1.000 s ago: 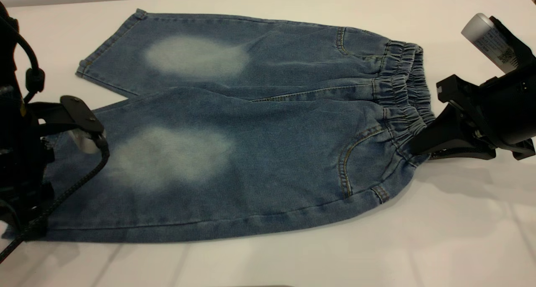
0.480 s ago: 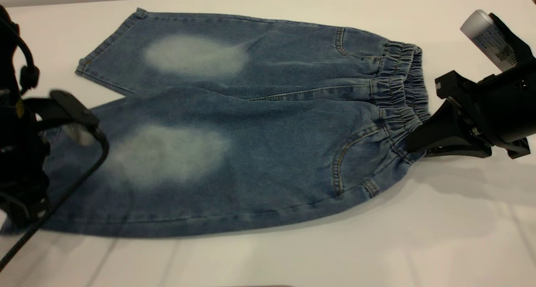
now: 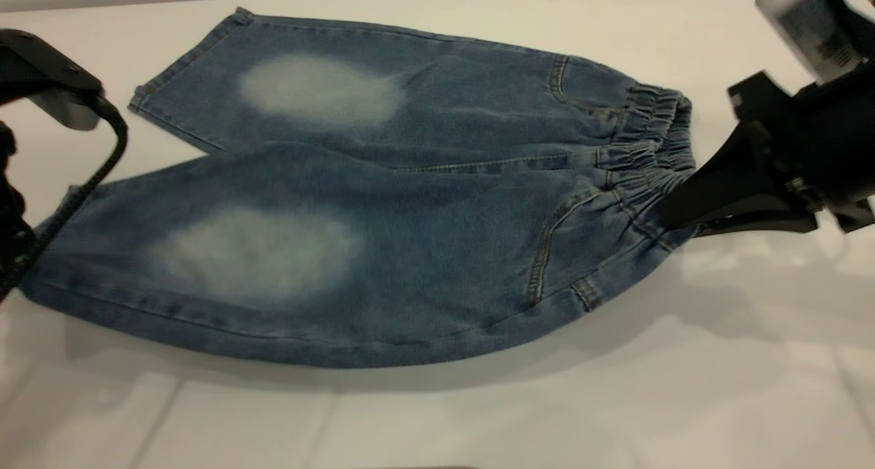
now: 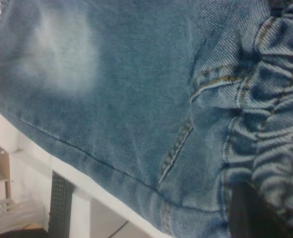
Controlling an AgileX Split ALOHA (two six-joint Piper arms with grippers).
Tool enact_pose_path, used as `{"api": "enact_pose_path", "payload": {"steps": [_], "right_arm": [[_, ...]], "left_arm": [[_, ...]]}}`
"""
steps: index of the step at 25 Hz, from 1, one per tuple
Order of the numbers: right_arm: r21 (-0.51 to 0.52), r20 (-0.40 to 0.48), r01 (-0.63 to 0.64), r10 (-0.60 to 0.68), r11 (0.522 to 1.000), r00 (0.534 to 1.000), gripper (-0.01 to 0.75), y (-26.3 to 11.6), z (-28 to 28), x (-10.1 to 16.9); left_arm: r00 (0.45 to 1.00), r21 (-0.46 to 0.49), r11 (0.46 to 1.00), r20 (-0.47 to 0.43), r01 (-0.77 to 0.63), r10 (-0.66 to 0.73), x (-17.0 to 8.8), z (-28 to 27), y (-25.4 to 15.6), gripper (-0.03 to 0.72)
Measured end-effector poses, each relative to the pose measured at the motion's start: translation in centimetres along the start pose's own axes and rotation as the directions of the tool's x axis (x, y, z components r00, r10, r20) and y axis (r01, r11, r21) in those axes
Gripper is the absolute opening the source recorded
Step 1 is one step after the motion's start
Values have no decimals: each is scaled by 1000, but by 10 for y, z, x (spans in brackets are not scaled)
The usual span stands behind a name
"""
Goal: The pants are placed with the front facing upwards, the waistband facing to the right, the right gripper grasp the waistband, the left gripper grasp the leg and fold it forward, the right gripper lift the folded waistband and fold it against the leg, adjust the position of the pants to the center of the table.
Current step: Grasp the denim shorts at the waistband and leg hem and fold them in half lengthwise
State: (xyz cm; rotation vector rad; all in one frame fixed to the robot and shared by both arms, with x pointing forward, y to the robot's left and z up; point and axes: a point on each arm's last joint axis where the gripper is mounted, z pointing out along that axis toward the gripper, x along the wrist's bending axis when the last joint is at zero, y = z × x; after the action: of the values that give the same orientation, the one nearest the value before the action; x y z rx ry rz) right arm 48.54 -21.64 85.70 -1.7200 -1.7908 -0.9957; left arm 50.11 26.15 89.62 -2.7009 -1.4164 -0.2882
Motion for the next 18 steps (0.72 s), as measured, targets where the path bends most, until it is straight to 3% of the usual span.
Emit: {"api": "enact_pose_path", "payload": {"steps": [11,18], "right_arm": [[19,-2,-32,32,999,999,62,-54,-37,35],[-56,-11,-77,77,995,997,62,-60,-55,53]], "left_arm": [[998,44,997,-2,-61,61,-27,-52,-12,76],[996,-136,990,-83,-35,24,-16,-101,-22,76]]}}
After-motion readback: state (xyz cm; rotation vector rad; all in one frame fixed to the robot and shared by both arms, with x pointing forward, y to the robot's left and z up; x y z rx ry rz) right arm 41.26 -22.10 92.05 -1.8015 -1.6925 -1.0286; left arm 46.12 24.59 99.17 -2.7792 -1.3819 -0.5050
